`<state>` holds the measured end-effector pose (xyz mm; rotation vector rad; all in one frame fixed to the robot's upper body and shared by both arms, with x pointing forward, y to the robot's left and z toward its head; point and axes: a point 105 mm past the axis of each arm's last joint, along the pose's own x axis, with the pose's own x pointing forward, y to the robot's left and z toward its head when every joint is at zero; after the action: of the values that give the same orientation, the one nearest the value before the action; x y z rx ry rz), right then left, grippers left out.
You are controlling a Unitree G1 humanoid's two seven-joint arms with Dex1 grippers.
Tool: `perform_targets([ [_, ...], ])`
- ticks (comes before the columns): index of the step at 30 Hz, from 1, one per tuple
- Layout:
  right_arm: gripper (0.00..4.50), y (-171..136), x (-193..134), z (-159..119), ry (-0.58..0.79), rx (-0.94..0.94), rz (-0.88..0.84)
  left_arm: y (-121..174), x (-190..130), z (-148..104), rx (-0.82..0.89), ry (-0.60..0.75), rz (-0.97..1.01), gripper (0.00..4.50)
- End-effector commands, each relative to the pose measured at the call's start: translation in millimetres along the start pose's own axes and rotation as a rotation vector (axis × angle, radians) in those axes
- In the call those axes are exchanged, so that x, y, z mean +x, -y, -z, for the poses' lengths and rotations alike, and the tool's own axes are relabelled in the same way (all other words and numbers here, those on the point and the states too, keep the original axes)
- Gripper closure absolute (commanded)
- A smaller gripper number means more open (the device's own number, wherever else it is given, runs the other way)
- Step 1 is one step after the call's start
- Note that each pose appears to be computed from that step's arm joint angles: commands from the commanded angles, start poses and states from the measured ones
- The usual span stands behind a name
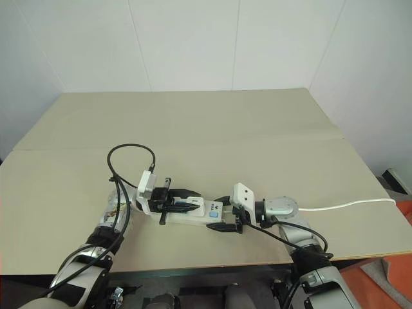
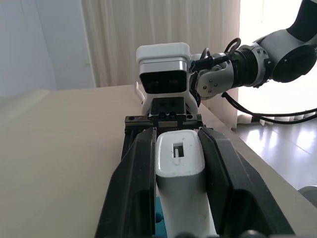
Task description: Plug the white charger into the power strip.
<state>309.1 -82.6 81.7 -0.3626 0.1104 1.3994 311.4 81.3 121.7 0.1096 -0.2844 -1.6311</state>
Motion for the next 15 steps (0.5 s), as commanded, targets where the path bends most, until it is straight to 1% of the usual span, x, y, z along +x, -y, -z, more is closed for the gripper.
perform_targets([
  [1,1.06,-15.5,6.5,9.1,-0.014,0.028,-0.079,9.2,-1.2,14.3,-0.021,-0.078,0.034,3.49],
  [8,1.06,-14.7,6.2,9.3,-0.014,0.02,-0.067,12.0,-2.1,20.0,-0.03,-0.111,0.053,3.49],
  [11,1.06,-14.8,5.7,9.8,-0.014,0.018,-0.063,9.5,-2.8,19.6,-0.047,-0.099,0.04,3.49],
  [15,1.06,-15.4,5.4,10.7,-0.016,0.016,-0.062,11.2,-4.7,24.9,-0.064,-0.133,0.054,3.49],
])
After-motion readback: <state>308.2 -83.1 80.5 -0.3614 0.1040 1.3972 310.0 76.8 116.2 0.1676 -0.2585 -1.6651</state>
